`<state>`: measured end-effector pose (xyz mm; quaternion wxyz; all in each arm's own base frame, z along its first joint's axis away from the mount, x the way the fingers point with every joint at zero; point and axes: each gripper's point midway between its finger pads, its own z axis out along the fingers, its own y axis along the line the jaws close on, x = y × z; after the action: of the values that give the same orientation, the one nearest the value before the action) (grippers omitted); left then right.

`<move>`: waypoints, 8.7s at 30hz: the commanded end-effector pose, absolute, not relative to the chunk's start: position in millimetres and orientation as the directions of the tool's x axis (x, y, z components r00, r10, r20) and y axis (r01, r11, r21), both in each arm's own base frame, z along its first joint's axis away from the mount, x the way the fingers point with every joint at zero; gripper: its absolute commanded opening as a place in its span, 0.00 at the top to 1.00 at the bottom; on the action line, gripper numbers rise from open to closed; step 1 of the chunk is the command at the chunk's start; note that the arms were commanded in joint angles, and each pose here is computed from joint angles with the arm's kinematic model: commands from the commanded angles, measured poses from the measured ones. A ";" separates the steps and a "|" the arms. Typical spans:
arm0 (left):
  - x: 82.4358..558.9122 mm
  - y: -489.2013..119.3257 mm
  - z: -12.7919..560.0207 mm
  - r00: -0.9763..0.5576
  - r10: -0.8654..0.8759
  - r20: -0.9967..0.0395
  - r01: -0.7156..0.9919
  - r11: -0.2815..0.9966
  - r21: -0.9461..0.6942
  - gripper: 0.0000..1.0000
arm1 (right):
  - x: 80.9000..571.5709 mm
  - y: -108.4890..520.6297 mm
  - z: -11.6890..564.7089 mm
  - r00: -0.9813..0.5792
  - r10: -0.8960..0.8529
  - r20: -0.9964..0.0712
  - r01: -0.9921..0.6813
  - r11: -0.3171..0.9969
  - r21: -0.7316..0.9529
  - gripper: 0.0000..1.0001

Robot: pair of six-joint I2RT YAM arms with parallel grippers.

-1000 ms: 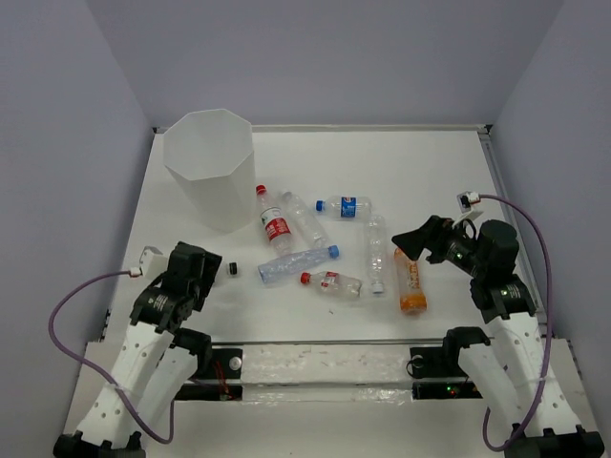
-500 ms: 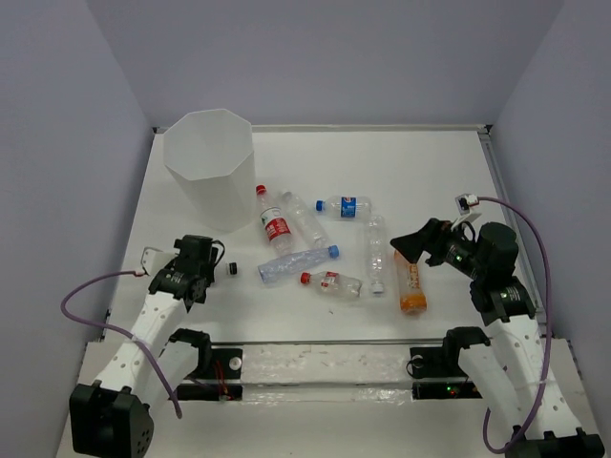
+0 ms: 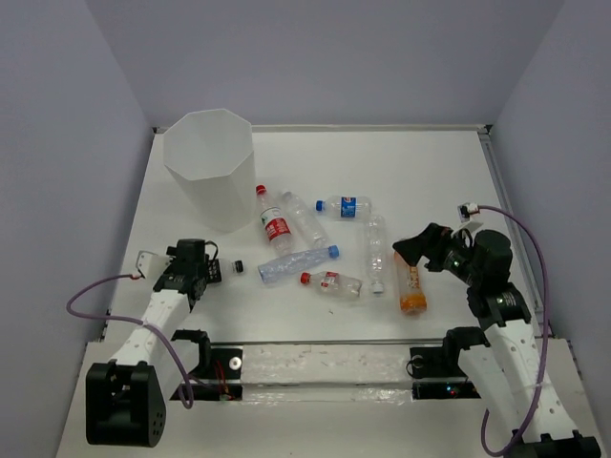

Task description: Put the plastic bottles in the bin

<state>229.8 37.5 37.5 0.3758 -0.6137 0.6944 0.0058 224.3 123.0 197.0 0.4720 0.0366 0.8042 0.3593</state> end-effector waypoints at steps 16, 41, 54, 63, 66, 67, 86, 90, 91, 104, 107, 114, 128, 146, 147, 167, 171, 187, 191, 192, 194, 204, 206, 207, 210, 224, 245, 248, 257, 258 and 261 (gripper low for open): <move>245.6 26.4 56.7 -0.003 -0.822 -0.570 -0.681 0.419 -0.600 0.59 | 231.2 66.5 86.2 -0.598 0.589 -0.544 0.294 0.792 0.535 0.00; 247.0 -24.2 205.7 -0.175 -0.704 -0.688 -0.278 0.706 -0.651 0.68 | 256.5 70.6 62.5 -0.661 0.549 -0.512 0.302 0.818 0.489 0.37; 261.7 -72.0 425.1 -0.035 -0.669 -0.742 0.239 0.716 -0.657 0.73 | 258.3 74.5 127.2 -0.572 0.544 -0.614 0.180 0.813 0.553 0.50; 337.5 -54.0 501.7 0.129 -0.631 -0.765 0.191 0.773 -0.605 0.73 | 245.6 89.9 181.5 -0.509 0.544 -0.667 0.013 0.780 0.626 0.52; 375.6 -34.8 503.2 0.191 -0.588 -0.786 0.081 0.808 -0.584 0.73 | 241.2 92.4 200.8 -0.484 0.529 -0.697 -0.044 0.780 0.624 0.53; 394.0 -31.5 492.3 0.178 -0.567 -0.804 0.037 0.821 -0.570 0.73 | 240.5 93.1 209.6 -0.474 0.525 -0.707 -0.063 0.781 0.622 0.53; 439.9 13.6 434.3 0.226 -0.387 -0.894 -0.243 0.866 -0.436 0.54 | 236.7 112.4 275.9 -0.416 0.497 -0.761 -0.262 0.737 0.624 0.53; 434.6 8.0 442.2 0.241 -0.399 -0.885 -0.198 0.872 -0.447 0.24 | 236.9 114.2 288.1 -0.394 0.499 -0.771 -0.291 0.729 0.620 0.53; 432.6 5.8 449.8 0.249 -0.402 -0.881 -0.179 0.875 -0.450 0.14 | 237.5 115.6 291.7 -0.392 0.501 -0.771 -0.300 0.723 0.623 0.53; 316.0 -56.7 465.9 0.152 -0.519 -0.841 0.170 0.852 -0.495 0.01 | 255.1 188.7 364.8 -0.395 0.527 -0.752 -0.524 0.543 0.656 0.55; 281.2 -82.5 424.4 0.010 -0.497 -0.868 0.266 0.838 -0.476 0.01 | 270.9 227.4 401.9 -0.325 0.480 -0.815 -0.597 0.564 0.571 0.53; 230.9 -94.3 330.8 -0.256 -0.415 -0.873 0.257 0.842 -0.475 0.01 | 301.6 345.1 467.3 -0.241 0.361 -0.901 -0.761 0.506 0.406 0.54; 184.2 -111.6 216.5 -0.530 -0.397 -0.749 0.218 0.790 -0.573 0.01 | 376.5 481.9 541.9 0.027 0.483 -0.875 -0.876 0.432 0.212 0.58; 178.3 -129.3 188.3 -0.632 -0.349 -0.692 0.255 0.750 -0.610 0.01 | 427.2 539.3 480.6 0.156 0.534 -0.831 -0.852 0.498 0.160 0.21; 179.1 -131.0 190.2 -0.631 -0.349 -0.693 0.263 0.744 -0.615 0.01 | 429.5 540.5 475.4 0.153 0.524 -0.838 -0.848 0.505 0.161 0.18; 218.2 -178.2 195.6 -0.694 -0.079 -0.716 0.369 0.814 -0.448 0.01 | 323.6 304.1 337.8 -0.252 0.247 -0.936 -0.613 0.708 0.352 0.44; 226.3 -201.3 193.0 -0.668 0.061 -0.742 0.402 0.868 -0.291 0.01 | 302.2 242.4 241.1 -0.420 0.214 -0.882 -0.447 0.797 0.406 0.44; 251.4 -244.6 123.7 -0.563 0.435 -0.702 0.602 0.798 0.012 0.05 | 256.0 170.9 135.9 -0.588 0.230 -0.775 -0.260 0.854 0.451 0.19; 259.2 -252.2 109.9 -0.565 0.462 -0.684 0.611 0.791 0.029 0.12 | 260.7 168.0 134.1 -0.589 0.233 -0.774 -0.241 0.863 0.443 0.22; 261.4 -254.6 108.2 -0.564 0.460 -0.686 0.611 0.791 0.028 0.14 | 261.8 167.9 133.9 -0.588 0.232 -0.775 -0.239 0.865 0.440 0.22; 263.4 -257.1 101.0 -0.568 0.477 -0.671 0.617 0.786 0.037 0.15 | 263.4 167.3 130.3 -0.595 0.228 -0.771 -0.229 0.871 0.435 0.22; 266.7 -261.1 77.5 -0.594 0.529 -0.606 0.629 0.775 0.060 0.19 | 297.8 168.0 125.6 -0.614 0.195 -0.765 -0.167 0.915 0.367 0.09; 264.1 -263.2 72.3 -0.596 0.541 -0.593 0.639 0.767 0.058 0.20 | 302.8 164.6 126.0 -0.610 0.184 -0.771 -0.152 0.927 0.342 0.09; 263.2 -263.8 70.7 -0.596 0.545 -0.590 0.641 0.765 0.059 0.20 | 305.7 161.6 125.3 -0.603 0.179 -0.777 -0.141 0.935 0.325 0.09; 262.5 -263.2 63.1 -0.600 0.561 -0.571 0.642 0.763 0.075 0.23 | 310.5 158.5 118.8 -0.615 0.174 -0.769 -0.121 0.943 0.310 0.10; 255.9 -261.4 65.6 -0.608 0.561 -0.562 0.639 0.766 0.072 0.82 | 324.6 165.3 79.9 -0.685 0.169 -0.709 -0.078 0.950 0.301 0.26; 262.8 -280.3 301.9 -0.353 0.133 -0.926 0.612 0.782 -0.121 0.91 | 285.0 144.9 158.5 -0.534 0.241 -0.811 -0.143 0.919 0.367 0.64; 279.6 -262.5 358.1 -0.267 0.017 -0.964 0.515 0.848 -0.127 0.91 | 276.3 146.6 179.7 -0.494 0.269 -0.826 -0.185 0.896 0.403 0.65; 345.9 -107.4 492.5 0.160 -0.348 -0.924 0.015 0.937 -0.350 0.93 | 262.0 171.5 222.6 -0.464 0.296 -0.835 -0.333 0.815 0.474 0.66; 351.5 -92.5 496.5 0.194 -0.364 -0.911 -0.018 0.927 -0.374 0.93 | 262.2 172.9 225.1 -0.461 0.299 -0.835 -0.340 0.810 0.478 0.67; 370.9 -48.6 504.5 0.292 -0.384 -0.876 -0.110 0.896 -0.430 0.93 | 261.7 178.7 236.5 -0.450 0.297 -0.842 -0.370 0.797 0.478 0.67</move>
<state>361.3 -97.4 465.5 0.7277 -0.1126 0.6695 -0.0974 262.0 162.3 195.5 0.4996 -0.0014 0.8211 0.2760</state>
